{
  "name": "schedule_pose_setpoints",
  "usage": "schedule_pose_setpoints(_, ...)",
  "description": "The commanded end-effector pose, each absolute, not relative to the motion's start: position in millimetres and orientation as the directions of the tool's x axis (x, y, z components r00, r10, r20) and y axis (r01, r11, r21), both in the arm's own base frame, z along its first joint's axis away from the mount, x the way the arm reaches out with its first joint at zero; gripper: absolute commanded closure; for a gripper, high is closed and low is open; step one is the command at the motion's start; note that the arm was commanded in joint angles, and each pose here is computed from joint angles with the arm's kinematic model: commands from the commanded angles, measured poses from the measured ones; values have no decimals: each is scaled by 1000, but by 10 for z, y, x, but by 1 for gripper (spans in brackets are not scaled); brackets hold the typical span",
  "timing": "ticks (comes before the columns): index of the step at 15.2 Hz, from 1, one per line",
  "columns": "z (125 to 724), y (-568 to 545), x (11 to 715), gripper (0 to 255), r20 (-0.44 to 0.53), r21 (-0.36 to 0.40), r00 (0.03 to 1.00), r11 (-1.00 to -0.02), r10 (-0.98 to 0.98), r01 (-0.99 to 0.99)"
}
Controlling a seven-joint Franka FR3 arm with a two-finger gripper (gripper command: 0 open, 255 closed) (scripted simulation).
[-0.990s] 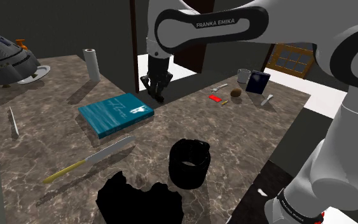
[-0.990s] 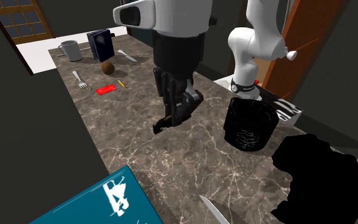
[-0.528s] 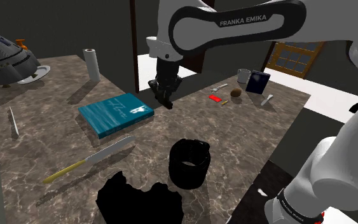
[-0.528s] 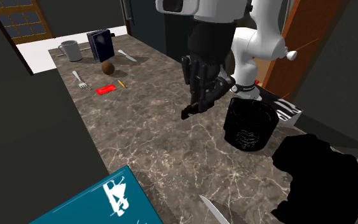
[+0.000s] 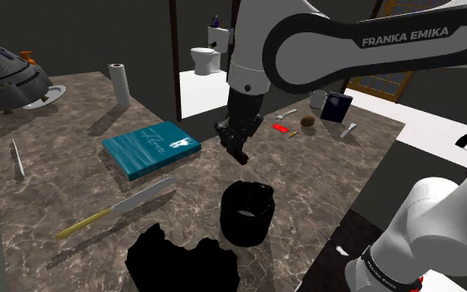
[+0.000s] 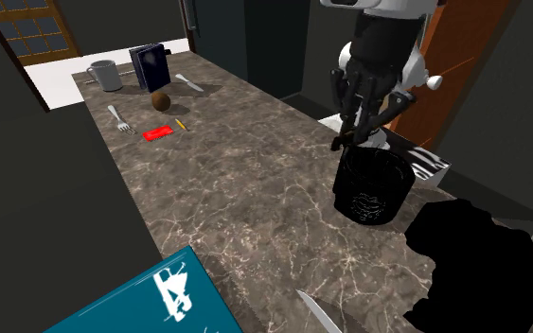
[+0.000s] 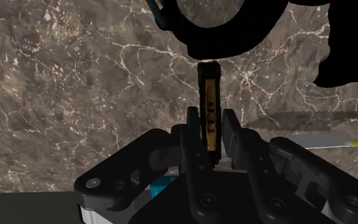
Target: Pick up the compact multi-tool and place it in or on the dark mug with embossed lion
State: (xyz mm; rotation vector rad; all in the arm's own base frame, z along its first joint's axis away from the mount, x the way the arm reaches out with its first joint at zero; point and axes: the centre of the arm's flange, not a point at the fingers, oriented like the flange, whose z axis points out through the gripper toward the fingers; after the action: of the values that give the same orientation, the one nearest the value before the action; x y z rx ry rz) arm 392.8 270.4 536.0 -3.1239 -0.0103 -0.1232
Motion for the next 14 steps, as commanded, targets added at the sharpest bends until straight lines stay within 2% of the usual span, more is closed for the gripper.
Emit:
schedule_pose_setpoints(1,5383,2732,3683,255,79,-15,997,-1000,5,7)
schedule_pose_setpoints(6,5417,2779,2987,255,79,-15,997,-1000,6,7)
schedule_pose_setpoints(14,4994,2779,2987,255,79,-15,997,-1000,5,7)
